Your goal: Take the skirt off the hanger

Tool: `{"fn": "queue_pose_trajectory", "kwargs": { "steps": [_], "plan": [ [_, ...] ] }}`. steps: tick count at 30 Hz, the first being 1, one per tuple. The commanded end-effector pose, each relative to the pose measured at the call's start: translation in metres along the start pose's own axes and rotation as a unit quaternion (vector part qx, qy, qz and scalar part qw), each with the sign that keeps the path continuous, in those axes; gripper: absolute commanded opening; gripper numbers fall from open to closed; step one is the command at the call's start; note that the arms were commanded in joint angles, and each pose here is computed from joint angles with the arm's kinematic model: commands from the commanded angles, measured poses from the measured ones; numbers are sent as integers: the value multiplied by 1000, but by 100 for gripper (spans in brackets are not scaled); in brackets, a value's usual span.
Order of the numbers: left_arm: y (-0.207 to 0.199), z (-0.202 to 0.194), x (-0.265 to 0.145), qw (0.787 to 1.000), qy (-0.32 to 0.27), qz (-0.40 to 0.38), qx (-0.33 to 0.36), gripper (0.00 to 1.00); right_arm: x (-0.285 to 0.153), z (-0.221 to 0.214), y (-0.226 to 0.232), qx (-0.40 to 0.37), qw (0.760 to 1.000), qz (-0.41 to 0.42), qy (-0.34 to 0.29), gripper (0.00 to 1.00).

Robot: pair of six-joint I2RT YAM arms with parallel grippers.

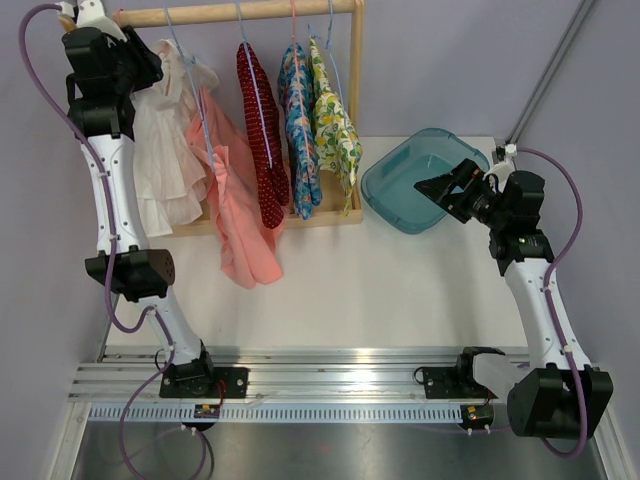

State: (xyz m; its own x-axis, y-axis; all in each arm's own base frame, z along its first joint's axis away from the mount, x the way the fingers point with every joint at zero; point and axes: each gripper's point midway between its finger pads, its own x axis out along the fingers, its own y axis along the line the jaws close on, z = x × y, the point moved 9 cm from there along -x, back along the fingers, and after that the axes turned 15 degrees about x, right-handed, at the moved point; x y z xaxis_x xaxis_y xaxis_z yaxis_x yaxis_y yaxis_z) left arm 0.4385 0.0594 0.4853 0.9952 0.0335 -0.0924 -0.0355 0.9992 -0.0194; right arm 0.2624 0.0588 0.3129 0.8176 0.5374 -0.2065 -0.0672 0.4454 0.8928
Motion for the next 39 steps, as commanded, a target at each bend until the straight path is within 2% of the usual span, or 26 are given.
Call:
{"fn": "queue_pose_trajectory", "kwargs": {
  "steps": [1,3,5,8,12,18,26,30,32,33,34,35,36,39],
  "plan": [
    [0,13,-3,1000,-24,0,7,43,3,3,5,-19,1000,9,-7,99],
    [1,9,-1,1000,-17,1,7,34,3,4,5,-19,1000,9,-7,99],
    [2,7,1,1000,-14,6,7,18,3,4,5,-18,1000,8,-7,99],
    [3,10,-1,1000,-18,13,5,0,4,4,4,-17,1000,7,-7,99],
    [-2,18,-7,999,-31,10,4,0,5,5,4,-17,1000,7,-6,100],
    [-14,55,-38,996,-90,18,12,0,5,6,6,-22,1000,9,-10,99],
    [-27,104,-106,984,-177,9,15,0,7,22,24,-38,999,10,-22,100],
    [-31,106,-127,984,-179,11,10,0,6,27,37,-46,999,17,-19,100],
    [-40,104,-132,984,-176,11,11,0,2,31,52,-57,998,13,-23,99],
    [-44,108,-147,982,-187,13,21,0,2,31,59,-75,997,14,-22,99],
    [-47,100,-142,984,-177,14,24,0,3,28,80,-97,995,29,-17,99],
    [-54,99,-145,984,-176,19,26,0,4,26,84,-105,994,5,-23,99],
    [-57,99,-151,984,-177,21,30,0,8,21,112,-145,989,26,-15,99],
    [-64,84,-148,988,-150,16,26,0,12,10,142,-176,984,24,9,99]
  ]
}}
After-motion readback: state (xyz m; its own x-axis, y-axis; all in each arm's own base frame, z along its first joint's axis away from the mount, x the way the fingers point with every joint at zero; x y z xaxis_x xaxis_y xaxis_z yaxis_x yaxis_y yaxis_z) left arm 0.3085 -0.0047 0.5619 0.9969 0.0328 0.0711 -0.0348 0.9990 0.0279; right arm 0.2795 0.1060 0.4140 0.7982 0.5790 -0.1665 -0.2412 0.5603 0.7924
